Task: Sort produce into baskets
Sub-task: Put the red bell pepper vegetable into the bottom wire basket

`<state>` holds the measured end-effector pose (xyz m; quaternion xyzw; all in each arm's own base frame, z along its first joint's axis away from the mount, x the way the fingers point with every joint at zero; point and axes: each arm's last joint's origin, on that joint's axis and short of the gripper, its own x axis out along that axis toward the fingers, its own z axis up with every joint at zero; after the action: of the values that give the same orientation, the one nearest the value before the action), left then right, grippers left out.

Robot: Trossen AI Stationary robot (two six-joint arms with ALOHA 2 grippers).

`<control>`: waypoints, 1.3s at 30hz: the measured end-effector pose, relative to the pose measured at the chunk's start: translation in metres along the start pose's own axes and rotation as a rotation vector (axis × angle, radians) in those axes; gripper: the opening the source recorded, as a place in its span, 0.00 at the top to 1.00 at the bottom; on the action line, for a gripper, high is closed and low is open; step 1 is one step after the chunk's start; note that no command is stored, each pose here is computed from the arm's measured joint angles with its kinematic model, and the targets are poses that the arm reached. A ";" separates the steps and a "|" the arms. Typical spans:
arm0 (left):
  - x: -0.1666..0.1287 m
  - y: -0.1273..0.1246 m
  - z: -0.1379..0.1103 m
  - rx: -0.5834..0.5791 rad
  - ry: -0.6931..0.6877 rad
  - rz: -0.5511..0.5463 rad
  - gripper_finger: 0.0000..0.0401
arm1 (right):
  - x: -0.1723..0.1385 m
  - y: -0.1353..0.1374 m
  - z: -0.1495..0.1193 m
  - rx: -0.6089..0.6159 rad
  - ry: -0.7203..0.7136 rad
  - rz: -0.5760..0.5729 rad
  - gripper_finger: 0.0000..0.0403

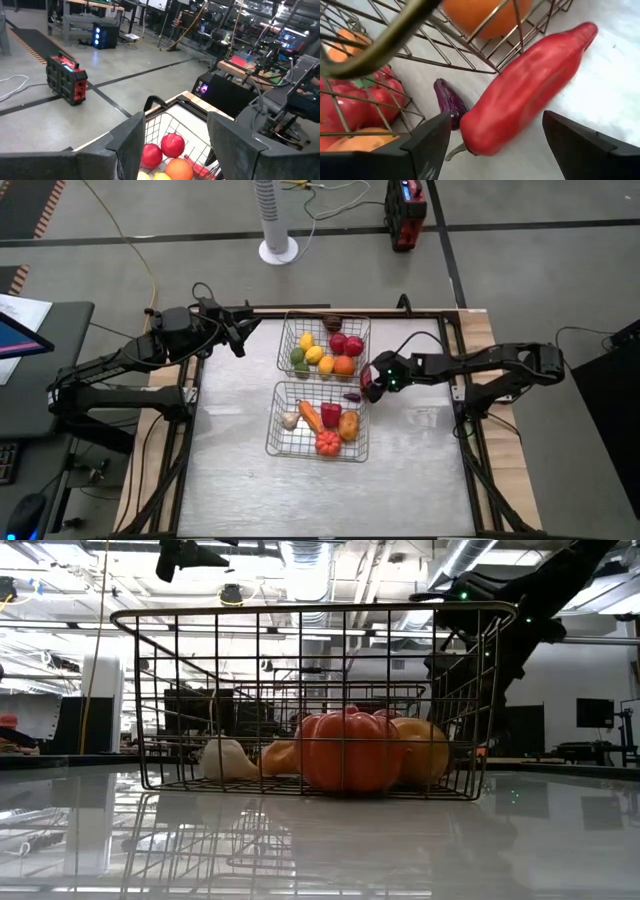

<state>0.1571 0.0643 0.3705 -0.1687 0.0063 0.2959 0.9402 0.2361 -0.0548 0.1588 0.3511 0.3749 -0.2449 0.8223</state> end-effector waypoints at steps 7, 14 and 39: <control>0.000 0.000 0.000 0.008 0.000 0.000 0.50 | 0.001 0.008 -0.009 -0.065 -0.026 -0.039 0.16; 0.000 0.000 0.000 0.009 0.003 -0.008 0.50 | 0.005 -0.010 -0.013 -0.019 -0.023 -0.079 0.18; -0.013 0.001 0.004 0.002 -0.018 -0.026 0.50 | -0.020 -0.005 -0.001 -0.292 -0.074 -0.104 0.22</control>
<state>0.1449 0.0593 0.3753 -0.1651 -0.0040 0.2849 0.9442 0.2208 -0.0545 0.1721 0.1987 0.3937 -0.2425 0.8641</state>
